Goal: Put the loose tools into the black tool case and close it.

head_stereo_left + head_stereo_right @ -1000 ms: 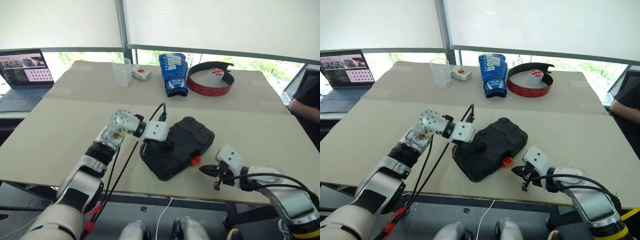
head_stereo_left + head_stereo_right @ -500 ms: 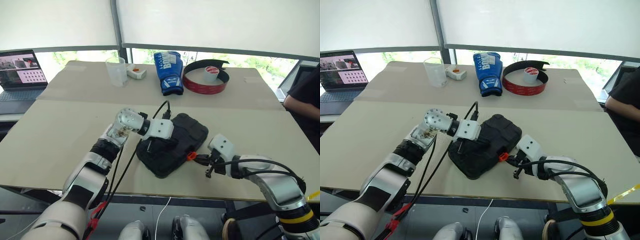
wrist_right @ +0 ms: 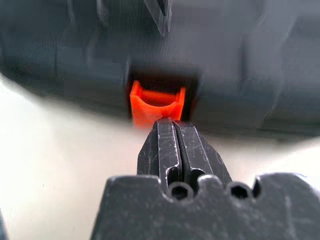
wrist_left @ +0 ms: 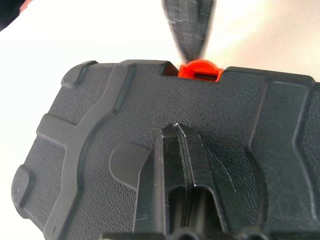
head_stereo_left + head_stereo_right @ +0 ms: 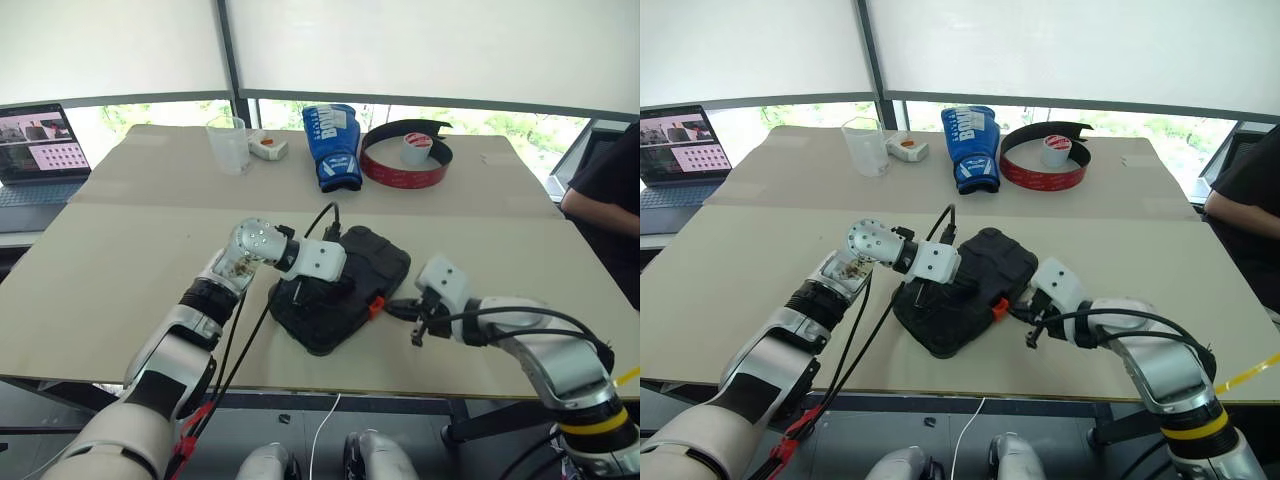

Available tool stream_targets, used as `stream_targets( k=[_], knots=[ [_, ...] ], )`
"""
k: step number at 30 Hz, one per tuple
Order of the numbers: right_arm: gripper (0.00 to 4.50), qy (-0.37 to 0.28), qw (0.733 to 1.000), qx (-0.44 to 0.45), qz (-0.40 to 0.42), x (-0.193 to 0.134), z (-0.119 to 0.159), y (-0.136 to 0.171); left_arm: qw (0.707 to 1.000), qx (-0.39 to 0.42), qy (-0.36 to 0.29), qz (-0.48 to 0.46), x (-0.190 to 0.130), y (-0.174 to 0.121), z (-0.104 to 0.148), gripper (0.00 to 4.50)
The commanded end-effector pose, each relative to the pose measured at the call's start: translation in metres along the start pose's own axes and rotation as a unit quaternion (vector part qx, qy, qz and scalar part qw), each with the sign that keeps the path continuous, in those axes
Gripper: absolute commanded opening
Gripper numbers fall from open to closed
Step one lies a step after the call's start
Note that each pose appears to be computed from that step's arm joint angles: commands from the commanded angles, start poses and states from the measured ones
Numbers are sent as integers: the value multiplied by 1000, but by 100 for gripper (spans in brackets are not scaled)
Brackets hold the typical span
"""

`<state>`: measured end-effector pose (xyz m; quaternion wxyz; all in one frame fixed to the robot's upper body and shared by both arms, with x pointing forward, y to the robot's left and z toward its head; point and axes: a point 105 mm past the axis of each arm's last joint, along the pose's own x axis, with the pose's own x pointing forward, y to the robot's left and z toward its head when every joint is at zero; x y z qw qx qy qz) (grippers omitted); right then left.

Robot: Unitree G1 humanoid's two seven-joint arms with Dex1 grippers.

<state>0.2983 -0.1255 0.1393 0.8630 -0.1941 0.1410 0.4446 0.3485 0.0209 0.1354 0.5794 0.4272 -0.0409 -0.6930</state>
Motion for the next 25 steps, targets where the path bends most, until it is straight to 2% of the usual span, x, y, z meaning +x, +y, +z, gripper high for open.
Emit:
stream_targets(
  k=[1, 4, 7, 12, 17, 18, 22, 25],
  knots=[
    [0, -31, 999, -27, 9, -1, 16, 5, 996, -64, 31, -49, 17, -35, -28, 2],
    [0, -33, 999, -25, 9, -12, 15, 5, 994, -110, 13, -13, 2, -27, -28, 2],
    [80, -43, 999, -22, 25, -38, 17, 7, 984, -177, -7, 36, -37, -21, -31, 72],
    [251, -39, 996, -35, 66, -78, 17, 10, 961, -262, -21, 84, -110, -35, -27, 241],
    [432, -21, 994, -28, 103, -119, 19, -5, 923, -358, -44, 132, -187, -64, 5, 418],
    [450, -20, 994, -27, 107, -123, 20, -7, 919, -366, -43, 138, -193, -67, 9, 447],
    [450, -35, 995, -38, 89, -134, 26, -29, 891, -396, -41, 216, -222, -79, 11, 447],
    [450, -38, 995, -35, 89, -135, 26, -37, 882, -406, -39, 234, -222, -88, 9, 447]
  ],
)
